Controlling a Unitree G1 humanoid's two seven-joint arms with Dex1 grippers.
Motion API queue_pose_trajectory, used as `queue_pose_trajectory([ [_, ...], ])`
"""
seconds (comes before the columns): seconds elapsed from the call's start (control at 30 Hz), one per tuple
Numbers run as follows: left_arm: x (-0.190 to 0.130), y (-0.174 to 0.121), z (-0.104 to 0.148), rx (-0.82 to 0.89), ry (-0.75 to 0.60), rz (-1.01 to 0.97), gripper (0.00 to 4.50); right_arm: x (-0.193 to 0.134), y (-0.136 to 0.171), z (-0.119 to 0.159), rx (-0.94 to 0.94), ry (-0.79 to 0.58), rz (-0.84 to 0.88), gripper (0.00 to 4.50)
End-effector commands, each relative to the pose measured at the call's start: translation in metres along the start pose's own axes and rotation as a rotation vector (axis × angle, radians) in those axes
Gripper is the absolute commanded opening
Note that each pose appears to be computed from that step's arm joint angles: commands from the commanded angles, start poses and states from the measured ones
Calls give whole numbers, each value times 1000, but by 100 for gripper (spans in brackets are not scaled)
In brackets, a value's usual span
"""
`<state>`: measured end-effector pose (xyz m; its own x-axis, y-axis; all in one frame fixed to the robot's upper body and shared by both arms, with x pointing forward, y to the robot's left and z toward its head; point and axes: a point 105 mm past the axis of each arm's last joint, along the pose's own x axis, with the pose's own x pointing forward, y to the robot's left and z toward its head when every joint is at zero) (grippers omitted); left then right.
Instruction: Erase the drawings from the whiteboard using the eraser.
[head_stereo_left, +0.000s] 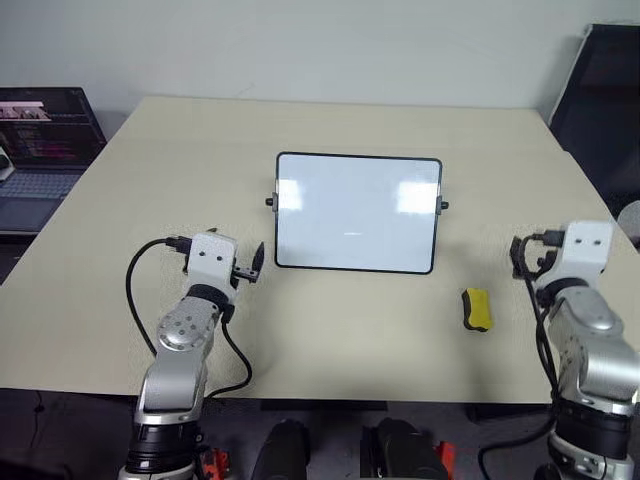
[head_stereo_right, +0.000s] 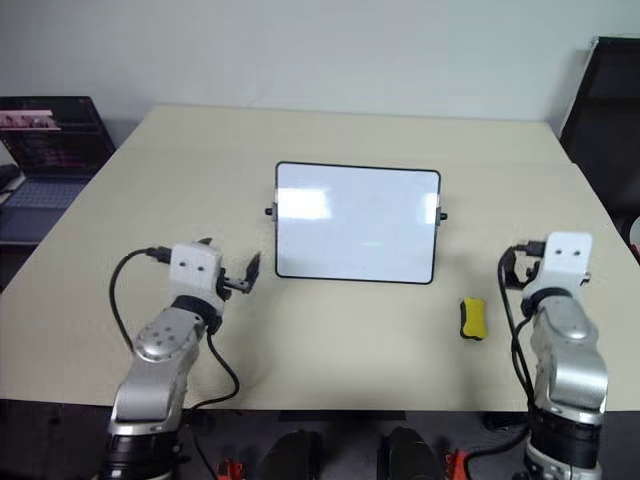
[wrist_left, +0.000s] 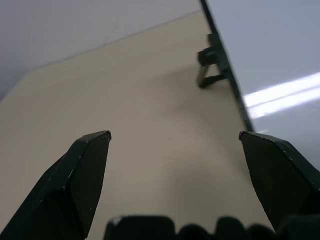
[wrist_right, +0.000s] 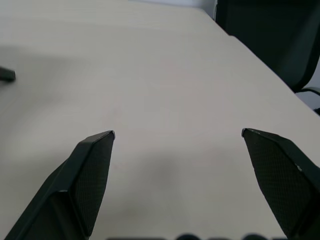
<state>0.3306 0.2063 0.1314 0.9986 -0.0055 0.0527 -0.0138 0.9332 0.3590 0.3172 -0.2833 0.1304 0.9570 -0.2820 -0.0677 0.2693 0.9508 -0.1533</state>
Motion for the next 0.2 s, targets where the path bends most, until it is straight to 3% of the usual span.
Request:
queue_pose_trajectory([
  [0.03,-4,2,1,11,-17,75,450,-13,-9,-21,-70,-14,-24,447],
  [0.2,-3,-11,0,3,-27,8,450,-23,-23,-32,-120,28,-29,447],
])
